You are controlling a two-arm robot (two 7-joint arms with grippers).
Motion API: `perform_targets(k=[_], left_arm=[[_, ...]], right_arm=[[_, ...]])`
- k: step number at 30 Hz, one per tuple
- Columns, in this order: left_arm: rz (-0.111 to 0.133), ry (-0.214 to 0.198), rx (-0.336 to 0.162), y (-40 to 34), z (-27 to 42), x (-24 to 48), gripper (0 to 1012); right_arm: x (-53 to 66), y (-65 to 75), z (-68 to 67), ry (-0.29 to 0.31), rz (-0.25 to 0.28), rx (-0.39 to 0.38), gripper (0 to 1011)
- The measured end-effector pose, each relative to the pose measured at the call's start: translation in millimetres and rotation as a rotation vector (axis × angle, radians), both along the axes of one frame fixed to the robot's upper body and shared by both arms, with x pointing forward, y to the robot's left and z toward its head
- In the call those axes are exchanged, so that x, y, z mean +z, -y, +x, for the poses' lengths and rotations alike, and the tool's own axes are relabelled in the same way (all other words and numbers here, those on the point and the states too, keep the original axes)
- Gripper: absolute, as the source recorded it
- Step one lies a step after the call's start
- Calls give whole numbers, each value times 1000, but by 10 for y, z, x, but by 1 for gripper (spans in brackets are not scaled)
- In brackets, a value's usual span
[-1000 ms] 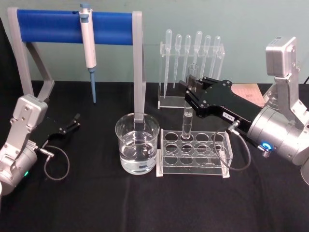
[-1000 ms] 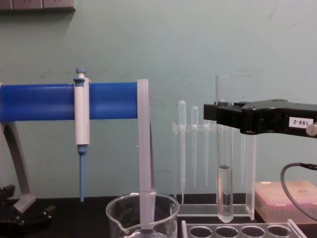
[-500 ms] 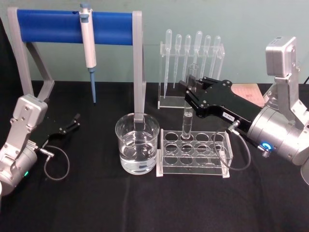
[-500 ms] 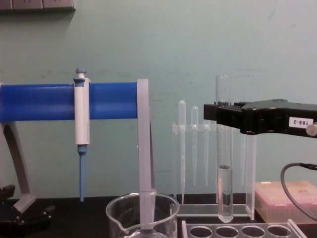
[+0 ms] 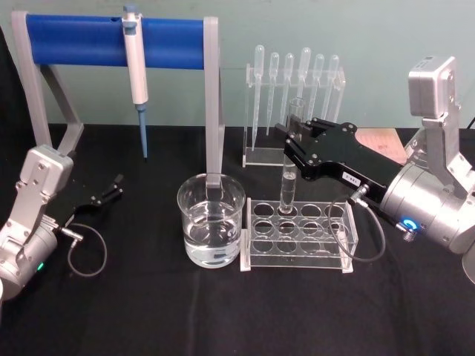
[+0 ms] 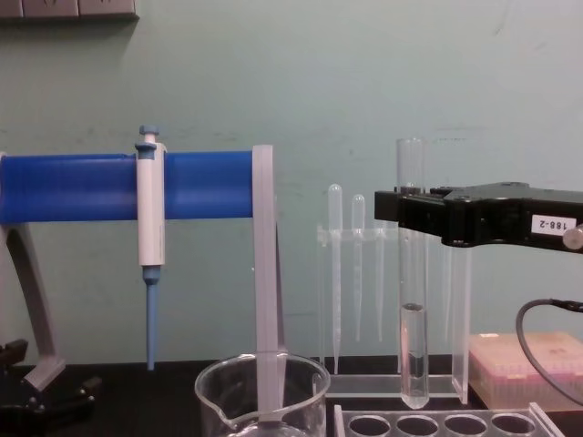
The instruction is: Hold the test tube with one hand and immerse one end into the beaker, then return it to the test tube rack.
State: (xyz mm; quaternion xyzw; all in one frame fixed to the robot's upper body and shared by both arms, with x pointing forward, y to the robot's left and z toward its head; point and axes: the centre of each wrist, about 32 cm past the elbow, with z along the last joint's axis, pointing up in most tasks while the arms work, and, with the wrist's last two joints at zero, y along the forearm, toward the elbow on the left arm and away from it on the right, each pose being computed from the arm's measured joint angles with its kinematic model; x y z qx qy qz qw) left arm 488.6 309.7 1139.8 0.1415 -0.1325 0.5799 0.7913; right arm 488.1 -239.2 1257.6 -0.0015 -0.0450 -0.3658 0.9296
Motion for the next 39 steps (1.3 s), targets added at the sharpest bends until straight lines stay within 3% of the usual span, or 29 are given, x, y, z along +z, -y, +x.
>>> perform_targets(k=[21, 28, 35, 39], left_arm=[[0, 0, 0, 0, 0, 0, 1000], [0, 0, 0, 0, 0, 0, 1000], [0, 0, 0, 0, 0, 0, 1000], [0, 0, 0, 0, 0, 0, 1000]], right_arm=[[1, 0, -1, 0, 0, 0, 224], [113, -10, -4, 27, 0, -2, 224], [242, -188, 116, 60, 16, 49, 225], [282, -375, 243, 71, 35, 100, 224]])
